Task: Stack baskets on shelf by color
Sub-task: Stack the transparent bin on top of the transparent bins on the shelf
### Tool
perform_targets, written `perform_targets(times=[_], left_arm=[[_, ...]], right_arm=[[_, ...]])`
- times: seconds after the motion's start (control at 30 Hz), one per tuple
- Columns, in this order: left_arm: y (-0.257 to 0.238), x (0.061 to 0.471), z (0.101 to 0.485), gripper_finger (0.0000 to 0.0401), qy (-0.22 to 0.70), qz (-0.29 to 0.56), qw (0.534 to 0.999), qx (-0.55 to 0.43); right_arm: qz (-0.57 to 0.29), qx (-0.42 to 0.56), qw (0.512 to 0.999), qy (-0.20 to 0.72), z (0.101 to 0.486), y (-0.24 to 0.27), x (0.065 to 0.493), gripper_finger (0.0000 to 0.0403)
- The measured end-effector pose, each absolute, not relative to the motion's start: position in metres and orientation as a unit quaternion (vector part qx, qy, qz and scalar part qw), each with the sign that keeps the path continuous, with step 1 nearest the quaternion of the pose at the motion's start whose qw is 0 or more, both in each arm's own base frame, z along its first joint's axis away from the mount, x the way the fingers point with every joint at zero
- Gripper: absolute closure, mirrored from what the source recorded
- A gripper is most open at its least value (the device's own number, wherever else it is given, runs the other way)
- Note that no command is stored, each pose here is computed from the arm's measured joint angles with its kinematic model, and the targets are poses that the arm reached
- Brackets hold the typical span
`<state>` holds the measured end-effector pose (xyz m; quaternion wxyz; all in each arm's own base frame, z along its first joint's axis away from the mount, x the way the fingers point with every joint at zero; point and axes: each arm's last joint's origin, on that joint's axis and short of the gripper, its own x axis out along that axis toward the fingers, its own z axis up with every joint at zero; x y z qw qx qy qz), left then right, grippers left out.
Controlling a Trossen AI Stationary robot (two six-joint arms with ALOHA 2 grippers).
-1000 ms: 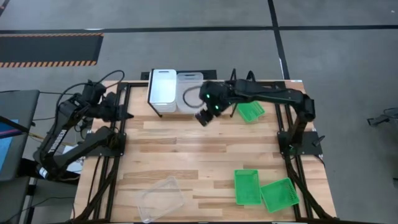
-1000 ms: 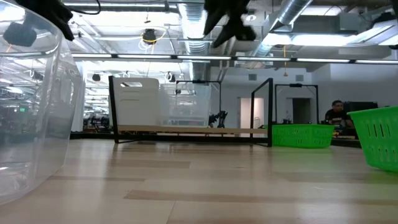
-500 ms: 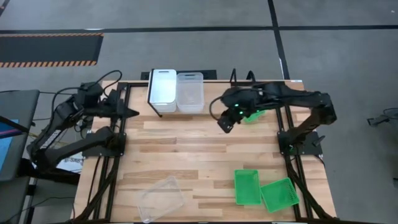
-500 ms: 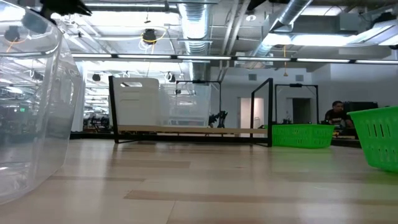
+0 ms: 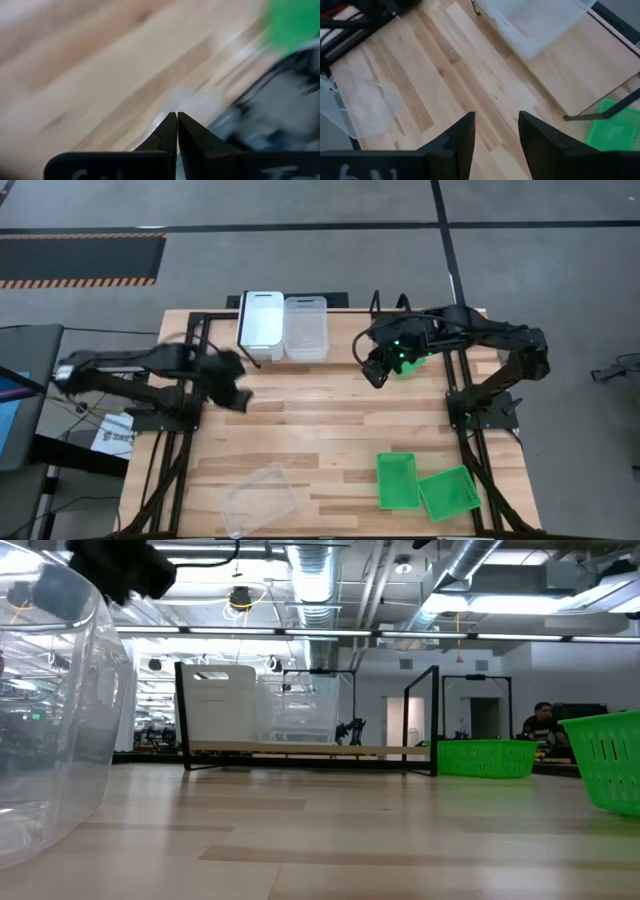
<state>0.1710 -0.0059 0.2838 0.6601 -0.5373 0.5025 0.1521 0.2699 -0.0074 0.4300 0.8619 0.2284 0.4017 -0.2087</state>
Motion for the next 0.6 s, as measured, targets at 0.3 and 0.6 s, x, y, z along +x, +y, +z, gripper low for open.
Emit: perform_targets(times=[0.3, 0.6], left_arm=[[-0.074, 0.177, 0.254, 0.0336, 0.651, 0.138, 0.614, -0.423], [-0.115, 0.185, 0.245, 0.0263, 0.629, 0.086, 0.685, -0.356]], right_arm=[[-0.202, 0.203, 0.860, 0.422, 0.428, -0.007, 0.267, 0.0233], [-0.195, 0.186, 0.862, 0.430, 0.426, -0.007, 0.270, 0.0233]])
